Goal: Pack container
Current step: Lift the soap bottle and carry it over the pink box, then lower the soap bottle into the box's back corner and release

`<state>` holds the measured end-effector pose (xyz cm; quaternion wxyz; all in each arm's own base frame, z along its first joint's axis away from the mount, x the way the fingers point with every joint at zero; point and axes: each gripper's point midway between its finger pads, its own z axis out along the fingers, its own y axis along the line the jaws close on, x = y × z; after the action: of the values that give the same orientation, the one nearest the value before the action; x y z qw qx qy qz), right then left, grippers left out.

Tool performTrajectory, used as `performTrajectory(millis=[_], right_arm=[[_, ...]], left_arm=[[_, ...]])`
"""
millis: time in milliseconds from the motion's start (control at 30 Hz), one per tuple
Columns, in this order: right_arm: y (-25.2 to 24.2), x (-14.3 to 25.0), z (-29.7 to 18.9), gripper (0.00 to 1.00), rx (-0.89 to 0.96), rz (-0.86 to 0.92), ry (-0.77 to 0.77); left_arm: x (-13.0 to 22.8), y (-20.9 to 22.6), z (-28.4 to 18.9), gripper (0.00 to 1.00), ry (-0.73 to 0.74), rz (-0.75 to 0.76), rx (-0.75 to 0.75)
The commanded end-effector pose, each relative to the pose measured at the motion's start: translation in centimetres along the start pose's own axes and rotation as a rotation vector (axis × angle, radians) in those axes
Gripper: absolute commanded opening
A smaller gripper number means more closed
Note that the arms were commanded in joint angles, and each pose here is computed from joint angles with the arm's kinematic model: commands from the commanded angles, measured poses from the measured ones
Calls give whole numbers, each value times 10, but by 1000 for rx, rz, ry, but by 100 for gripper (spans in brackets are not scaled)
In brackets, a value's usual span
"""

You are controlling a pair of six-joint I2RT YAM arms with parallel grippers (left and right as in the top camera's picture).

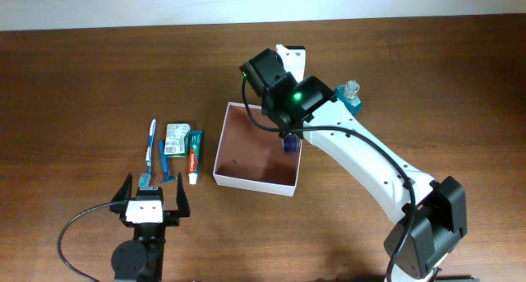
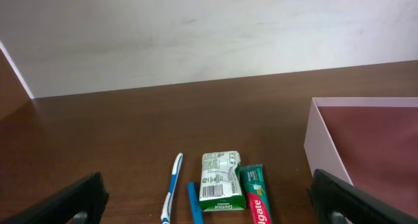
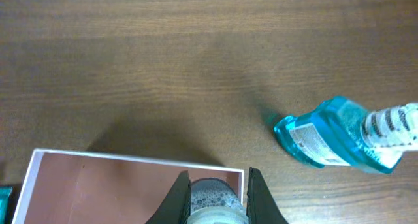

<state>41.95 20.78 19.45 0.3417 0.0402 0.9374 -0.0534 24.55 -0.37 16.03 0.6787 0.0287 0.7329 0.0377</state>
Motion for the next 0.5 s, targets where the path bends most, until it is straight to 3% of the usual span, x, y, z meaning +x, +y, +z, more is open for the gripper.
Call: performTrajectory(millis=[0,467], right_arm=[[-3,-14,0,5,40,2,-57],[22,-33,20,5,9,-191,-150]], left_arm=[[1,-1,0,99,-4,12,5],[1,-1,0,99,-5,12,5]])
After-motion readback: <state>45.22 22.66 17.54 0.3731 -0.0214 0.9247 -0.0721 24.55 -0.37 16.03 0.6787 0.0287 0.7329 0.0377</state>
